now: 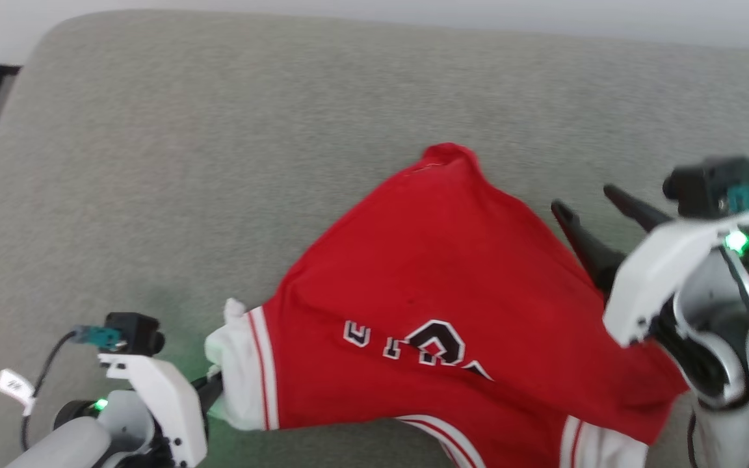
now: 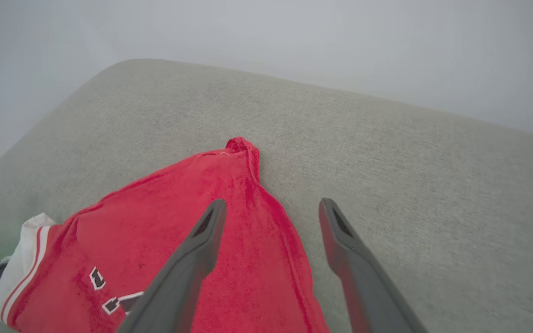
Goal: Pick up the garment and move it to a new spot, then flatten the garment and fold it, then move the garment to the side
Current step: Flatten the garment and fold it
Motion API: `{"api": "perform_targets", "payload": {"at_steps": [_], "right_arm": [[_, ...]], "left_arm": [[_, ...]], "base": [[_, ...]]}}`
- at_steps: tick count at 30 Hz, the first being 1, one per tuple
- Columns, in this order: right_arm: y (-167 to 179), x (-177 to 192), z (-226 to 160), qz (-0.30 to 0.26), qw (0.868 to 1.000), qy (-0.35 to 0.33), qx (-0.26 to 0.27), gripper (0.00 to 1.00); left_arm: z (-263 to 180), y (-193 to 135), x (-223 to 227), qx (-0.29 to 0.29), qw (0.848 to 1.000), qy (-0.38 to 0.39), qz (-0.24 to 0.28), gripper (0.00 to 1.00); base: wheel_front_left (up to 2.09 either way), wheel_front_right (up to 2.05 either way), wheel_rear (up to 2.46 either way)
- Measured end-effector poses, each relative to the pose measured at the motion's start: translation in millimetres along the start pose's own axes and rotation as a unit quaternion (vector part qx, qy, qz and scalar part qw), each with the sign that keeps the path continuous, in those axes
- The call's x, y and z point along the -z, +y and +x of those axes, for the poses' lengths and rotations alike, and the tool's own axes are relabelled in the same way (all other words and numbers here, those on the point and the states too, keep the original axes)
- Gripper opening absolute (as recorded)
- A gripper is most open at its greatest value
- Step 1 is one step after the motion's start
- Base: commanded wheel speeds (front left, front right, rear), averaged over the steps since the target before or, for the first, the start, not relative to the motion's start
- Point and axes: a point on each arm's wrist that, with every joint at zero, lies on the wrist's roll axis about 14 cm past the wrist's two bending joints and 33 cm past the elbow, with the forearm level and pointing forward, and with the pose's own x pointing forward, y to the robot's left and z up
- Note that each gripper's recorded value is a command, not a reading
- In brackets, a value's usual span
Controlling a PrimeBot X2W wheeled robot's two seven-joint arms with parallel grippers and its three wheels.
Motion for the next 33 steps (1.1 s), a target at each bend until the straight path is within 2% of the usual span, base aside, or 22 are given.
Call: {"api": "perform_targets", "payload": {"at_steps": [9,16,21,24,31,32,33], "right_arm": [[21.7,-4.1,74.3,-0.034,0.997,0.041,-0.059,1.00],[33.0,18.8,125.0,-0.065,0.987,0.121,-0.082,1.00],[34.5,67.4,148.2,-0.076,0.962,0.248,-0.088,1.00],[33.3,80.6,152.6,-0.086,0.946,0.300,-0.088,1.00],[32.9,96.3,153.6,-0.111,0.917,0.374,-0.086,1.00],[30.3,96.1,153.2,-0.116,0.915,0.379,-0.082,0.00],[29.6,95.6,152.9,-0.121,0.914,0.379,-0.081,0.00]], "left_arm": [[-10.3,6.5,11.4,-0.011,1.000,-0.001,-0.012,0.00],[-17.2,15.3,18.3,-0.025,0.999,-0.007,-0.033,0.00],[-20.1,26.1,25.5,-0.039,0.998,-0.007,-0.054,0.00],[-20.7,32.4,28.2,-0.046,0.997,-0.007,-0.061,0.00],[-17.0,36.7,32.5,-0.050,0.996,-0.004,-0.068,0.00],[-16.0,36.4,31.9,-0.048,0.997,-0.004,-0.067,0.00],[-15.3,36.8,31.2,-0.047,0.997,-0.003,-0.066,0.00]], "base": [[0.00,0.00,0.00],[0.00,0.00,0.00],[0.00,0.00,0.00],[0.00,0.00,0.00],[0.00,0.00,0.00],[0.00,0.00,0.00],[0.00,0.00,0.00]]}}
